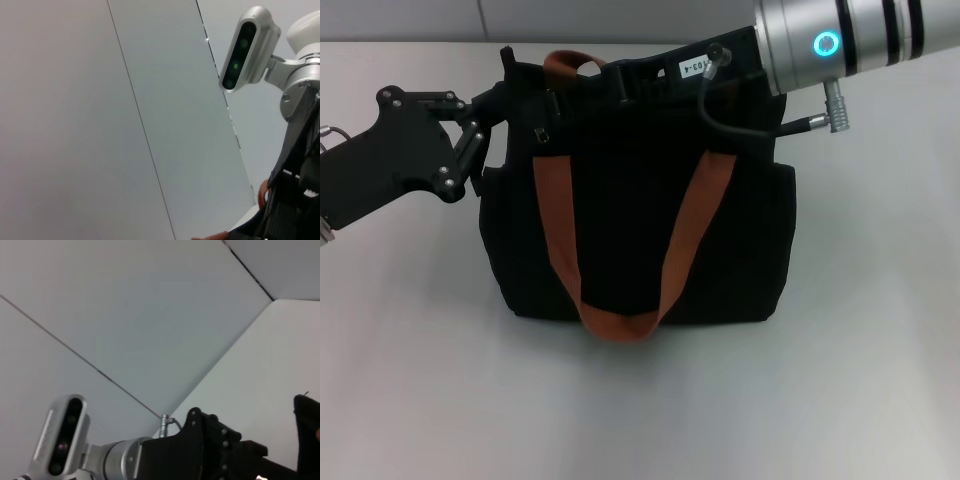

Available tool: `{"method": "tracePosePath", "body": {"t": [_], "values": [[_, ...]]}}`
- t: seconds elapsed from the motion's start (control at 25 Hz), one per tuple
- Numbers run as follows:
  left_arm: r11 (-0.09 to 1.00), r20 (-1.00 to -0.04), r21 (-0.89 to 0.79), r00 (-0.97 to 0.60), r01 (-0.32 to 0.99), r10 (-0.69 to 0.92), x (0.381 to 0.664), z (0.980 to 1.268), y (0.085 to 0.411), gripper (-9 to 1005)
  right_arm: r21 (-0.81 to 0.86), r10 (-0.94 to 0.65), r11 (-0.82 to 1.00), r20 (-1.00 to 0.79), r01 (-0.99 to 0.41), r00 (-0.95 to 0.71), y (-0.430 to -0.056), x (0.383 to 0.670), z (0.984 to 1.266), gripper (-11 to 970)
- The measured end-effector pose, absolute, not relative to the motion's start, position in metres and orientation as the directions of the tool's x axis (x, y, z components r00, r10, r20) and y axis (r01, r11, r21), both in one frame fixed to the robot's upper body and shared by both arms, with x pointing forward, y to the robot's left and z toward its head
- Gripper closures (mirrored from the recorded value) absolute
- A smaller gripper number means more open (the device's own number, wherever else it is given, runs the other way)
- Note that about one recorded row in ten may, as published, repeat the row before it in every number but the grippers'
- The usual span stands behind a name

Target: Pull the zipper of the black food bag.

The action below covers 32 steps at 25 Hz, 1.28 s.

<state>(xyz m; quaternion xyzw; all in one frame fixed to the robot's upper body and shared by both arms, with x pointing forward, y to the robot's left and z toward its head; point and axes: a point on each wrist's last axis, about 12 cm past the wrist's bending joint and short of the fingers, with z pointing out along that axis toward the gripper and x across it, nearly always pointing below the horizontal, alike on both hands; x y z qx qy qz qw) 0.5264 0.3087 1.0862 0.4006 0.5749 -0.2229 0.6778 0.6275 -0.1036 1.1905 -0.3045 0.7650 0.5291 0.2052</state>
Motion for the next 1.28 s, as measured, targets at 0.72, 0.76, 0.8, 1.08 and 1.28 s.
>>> {"method": "tracePosePath", "body": {"t": [0.72, 0.76, 0.8, 1.08, 1.28], "values": [[0.573, -0.967, 0.253, 0.221, 0.78, 0.127, 0.533, 1.091, 0.304, 971, 0.665, -0.287, 0.281, -0.63, -0.692, -0.721, -0.085, 0.628, 1.19, 318], [0.574, -0.968, 0.251, 0.219, 0.78, 0.126, 0.533, 1.091, 0.304, 971, 0.665, -0.291, 0.284, -0.627, -0.691, -0.723, -0.084, 0.627, 1.19, 319], [0.574, -0.968, 0.249, 0.218, 0.78, 0.124, 0.533, 1.091, 0.304, 971, 0.665, -0.294, 0.288, -0.624, -0.689, -0.724, -0.084, 0.627, 1.189, 320], [0.576, -0.968, 0.248, 0.219, 0.779, 0.121, 0.531, 1.091, 0.306, 971, 0.667, -0.284, 0.294, -0.623, -0.685, -0.729, -0.087, 0.627, 1.189, 319], [0.575, -0.969, 0.245, 0.218, 0.78, 0.118, 0.531, 1.091, 0.305, 971, 0.665, -0.295, 0.297, -0.618, -0.685, -0.728, -0.081, 0.627, 1.189, 340]]}}
